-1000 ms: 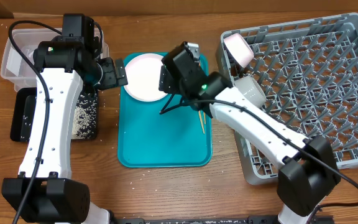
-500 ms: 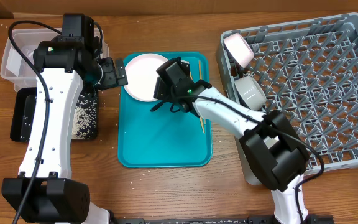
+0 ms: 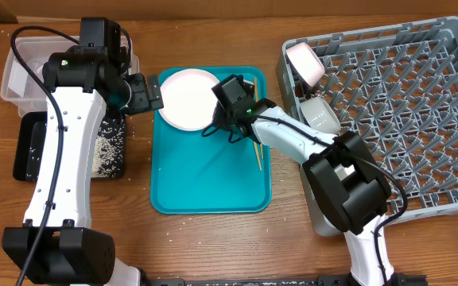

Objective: Sort waste into correct bins and load items into the dishwasher
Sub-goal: 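Reach the right gripper to the white plate and grasp its rim, then lift the white plate and stand it upright in the rack, then move the right gripper to the chopsticks and grasp one, then carry the chopstick into the rack and release it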

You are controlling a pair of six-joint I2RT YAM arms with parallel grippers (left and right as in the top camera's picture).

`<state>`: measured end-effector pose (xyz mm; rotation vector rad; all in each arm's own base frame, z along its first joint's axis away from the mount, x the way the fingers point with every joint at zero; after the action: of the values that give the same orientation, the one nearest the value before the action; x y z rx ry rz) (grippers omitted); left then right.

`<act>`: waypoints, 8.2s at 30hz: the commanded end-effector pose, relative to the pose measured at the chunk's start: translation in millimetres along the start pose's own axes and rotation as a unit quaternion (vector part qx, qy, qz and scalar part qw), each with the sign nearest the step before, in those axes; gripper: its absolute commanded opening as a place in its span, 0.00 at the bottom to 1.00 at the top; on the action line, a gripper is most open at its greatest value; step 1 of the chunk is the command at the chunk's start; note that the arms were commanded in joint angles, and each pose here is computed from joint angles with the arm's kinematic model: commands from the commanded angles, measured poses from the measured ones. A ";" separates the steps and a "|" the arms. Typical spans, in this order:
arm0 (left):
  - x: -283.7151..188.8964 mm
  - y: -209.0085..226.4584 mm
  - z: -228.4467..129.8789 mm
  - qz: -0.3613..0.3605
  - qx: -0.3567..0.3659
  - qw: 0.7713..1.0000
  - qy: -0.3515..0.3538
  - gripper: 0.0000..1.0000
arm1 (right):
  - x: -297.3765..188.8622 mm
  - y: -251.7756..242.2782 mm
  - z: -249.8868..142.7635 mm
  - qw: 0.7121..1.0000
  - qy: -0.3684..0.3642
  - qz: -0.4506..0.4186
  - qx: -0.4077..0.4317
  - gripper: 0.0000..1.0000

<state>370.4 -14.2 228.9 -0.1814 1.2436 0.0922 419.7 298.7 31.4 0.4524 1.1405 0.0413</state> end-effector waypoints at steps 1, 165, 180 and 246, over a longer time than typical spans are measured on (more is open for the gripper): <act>-6.4 -1.2 4.3 -0.005 0.005 1.000 -0.011 1.00 | 2.1 -14.5 -9.4 0.999 0.012 -0.034 -0.015 0.45; -6.3 -1.2 4.2 -0.005 0.005 1.000 -0.011 1.00 | -101.3 -32.6 12.3 0.976 0.071 -0.071 -0.195 0.59; -6.3 -1.3 4.1 -0.005 0.005 1.000 -0.011 1.00 | -26.4 -50.8 1.6 0.971 0.086 -0.104 -0.198 0.54; -6.4 -1.3 4.2 -0.005 0.005 1.000 -0.011 1.00 | -242.2 -314.4 136.3 0.884 -0.003 -0.219 0.413 0.32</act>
<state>370.4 -14.1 228.9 -0.1812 1.2436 0.0925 372.4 -95.8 165.3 0.9544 1.2010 -0.9195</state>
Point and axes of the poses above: each gripper's point midway between its finger pads, its own x axis out along the fingers, its own y axis along the line the jaws close on, z = x × y, the point moved 2 cm from there along -x, back along the fingers, and after that the axes turned 3 degrees about x, right-handed, at the moved point
